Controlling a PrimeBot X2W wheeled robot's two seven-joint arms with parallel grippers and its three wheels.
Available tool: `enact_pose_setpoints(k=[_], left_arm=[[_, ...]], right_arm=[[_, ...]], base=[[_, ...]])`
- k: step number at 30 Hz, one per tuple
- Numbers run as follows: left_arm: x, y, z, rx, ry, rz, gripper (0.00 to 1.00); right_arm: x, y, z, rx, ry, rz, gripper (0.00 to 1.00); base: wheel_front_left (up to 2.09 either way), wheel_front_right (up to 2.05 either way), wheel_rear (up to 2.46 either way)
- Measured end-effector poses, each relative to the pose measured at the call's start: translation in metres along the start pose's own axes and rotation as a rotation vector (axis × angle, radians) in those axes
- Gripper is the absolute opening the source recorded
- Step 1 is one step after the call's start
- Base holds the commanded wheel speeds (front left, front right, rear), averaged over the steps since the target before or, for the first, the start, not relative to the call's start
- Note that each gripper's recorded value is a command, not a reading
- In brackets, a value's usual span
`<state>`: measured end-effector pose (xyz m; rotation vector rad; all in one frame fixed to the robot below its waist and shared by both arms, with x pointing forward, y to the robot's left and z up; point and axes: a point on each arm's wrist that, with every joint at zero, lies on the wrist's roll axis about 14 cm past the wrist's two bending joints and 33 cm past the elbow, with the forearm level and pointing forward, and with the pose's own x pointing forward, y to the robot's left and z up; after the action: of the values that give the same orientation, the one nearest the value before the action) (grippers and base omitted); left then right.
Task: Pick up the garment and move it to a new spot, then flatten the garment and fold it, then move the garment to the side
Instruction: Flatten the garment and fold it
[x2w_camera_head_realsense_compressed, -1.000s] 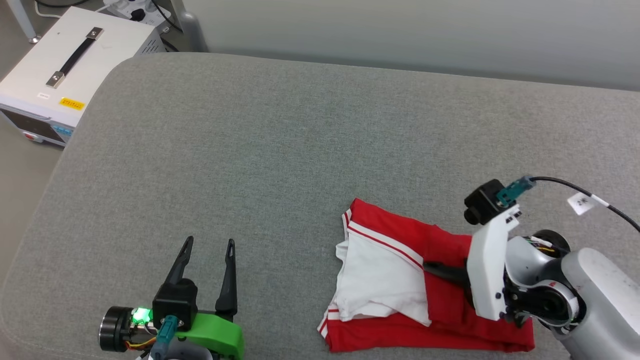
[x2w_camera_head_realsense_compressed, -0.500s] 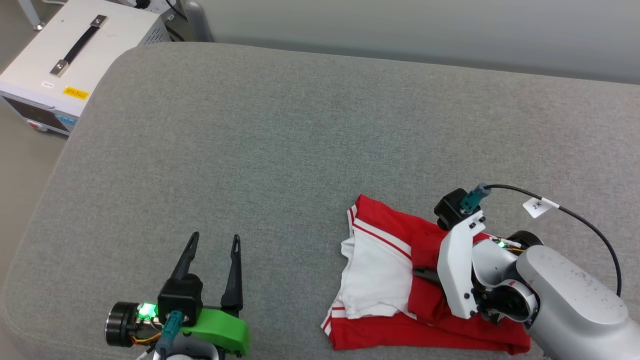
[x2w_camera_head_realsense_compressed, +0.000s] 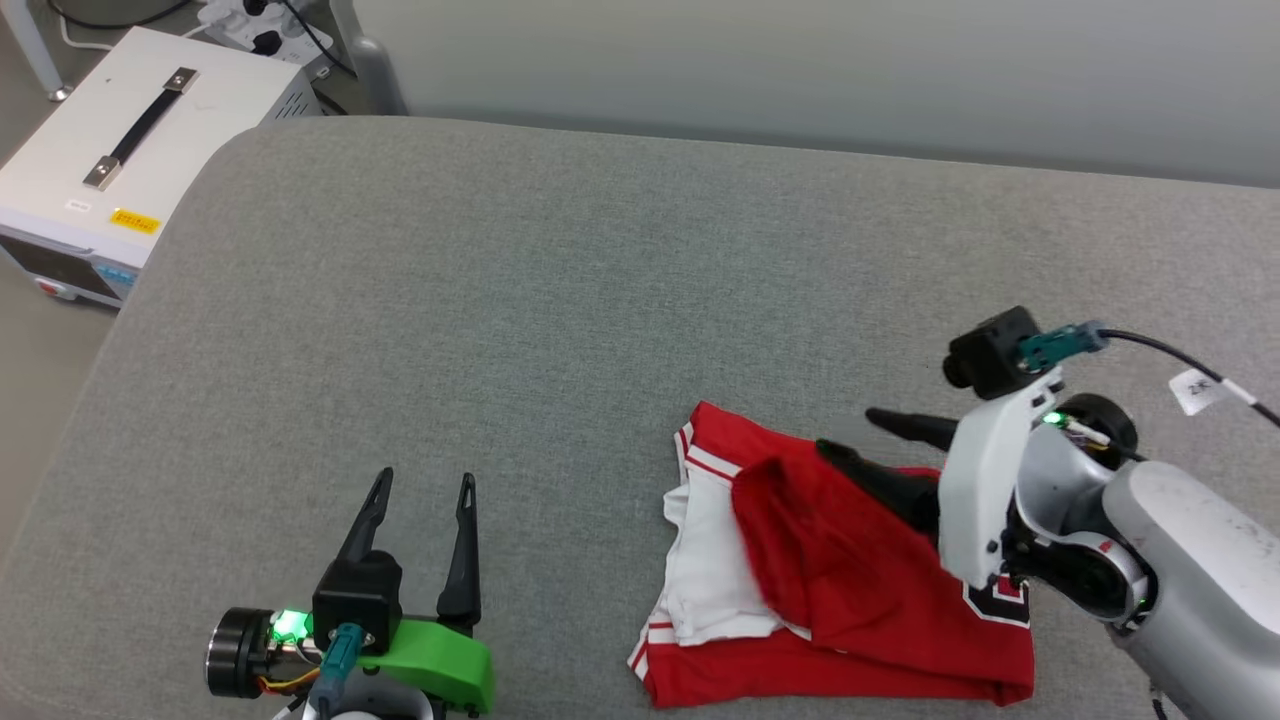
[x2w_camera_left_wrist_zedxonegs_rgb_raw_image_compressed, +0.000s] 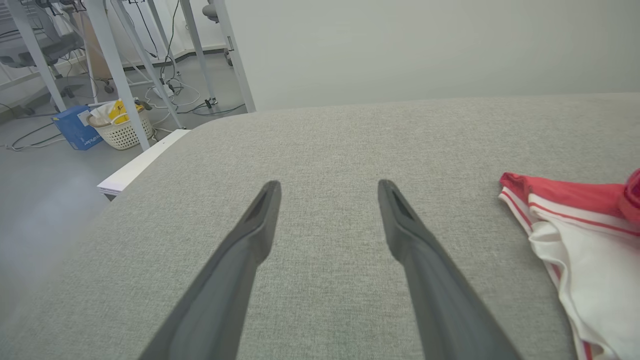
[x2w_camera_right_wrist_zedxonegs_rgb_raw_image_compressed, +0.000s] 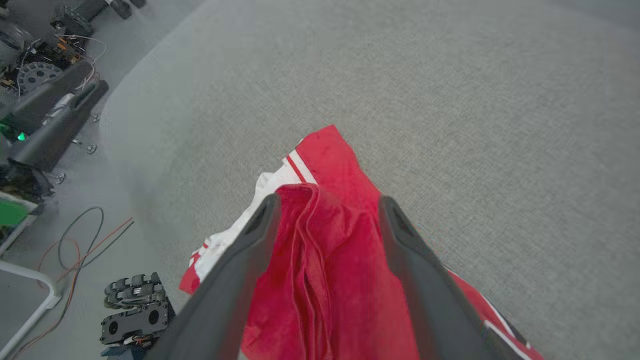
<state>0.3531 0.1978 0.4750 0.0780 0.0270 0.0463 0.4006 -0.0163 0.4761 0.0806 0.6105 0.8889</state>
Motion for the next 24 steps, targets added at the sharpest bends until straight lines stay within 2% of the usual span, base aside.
enact_pose_setpoints(k=[6, 7, 8, 9, 13, 18, 24], left_arm=[[0.002, -0.006, 0.007, -0.001, -0.024, -0.022, 1.00], [0.002, -0.007, 0.011, 0.003, -0.036, -0.029, 1.00], [0.002, -0.007, 0.011, 0.005, -0.038, -0.031, 1.00], [0.000, -0.008, 0.013, 0.009, -0.045, -0.037, 1.00], [-0.001, -0.010, 0.019, 0.010, -0.063, -0.047, 1.00], [-0.002, -0.014, 0.023, 0.011, -0.077, -0.062, 1.00], [-0.002, -0.016, 0.029, 0.018, -0.095, -0.070, 1.00]], right_arm=[[-0.040, -0.030, 0.044, -0.077, -0.274, -0.138, 1.00], [-0.061, -0.045, 0.060, -0.080, -0.430, -0.224, 1.00], [-0.069, -0.051, 0.063, -0.105, -0.472, -0.261, 1.00], [-0.093, -0.068, 0.067, -0.148, -0.580, -0.371, 1.00], [-0.115, -0.076, 0.061, -0.195, -0.669, -0.475, 1.00], [-0.134, -0.077, 0.052, -0.153, -0.770, -0.555, 1.00], [-0.160, -0.076, 0.047, -0.189, -0.830, -0.649, 1.00]], base=[[0.00, 0.00, 0.00], [0.00, 0.00, 0.00], [0.00, 0.00, 0.00], [0.00, 0.00, 0.00], [0.00, 0.00, 0.00], [0.00, 0.00, 0.00], [0.00, 0.00, 0.00]])
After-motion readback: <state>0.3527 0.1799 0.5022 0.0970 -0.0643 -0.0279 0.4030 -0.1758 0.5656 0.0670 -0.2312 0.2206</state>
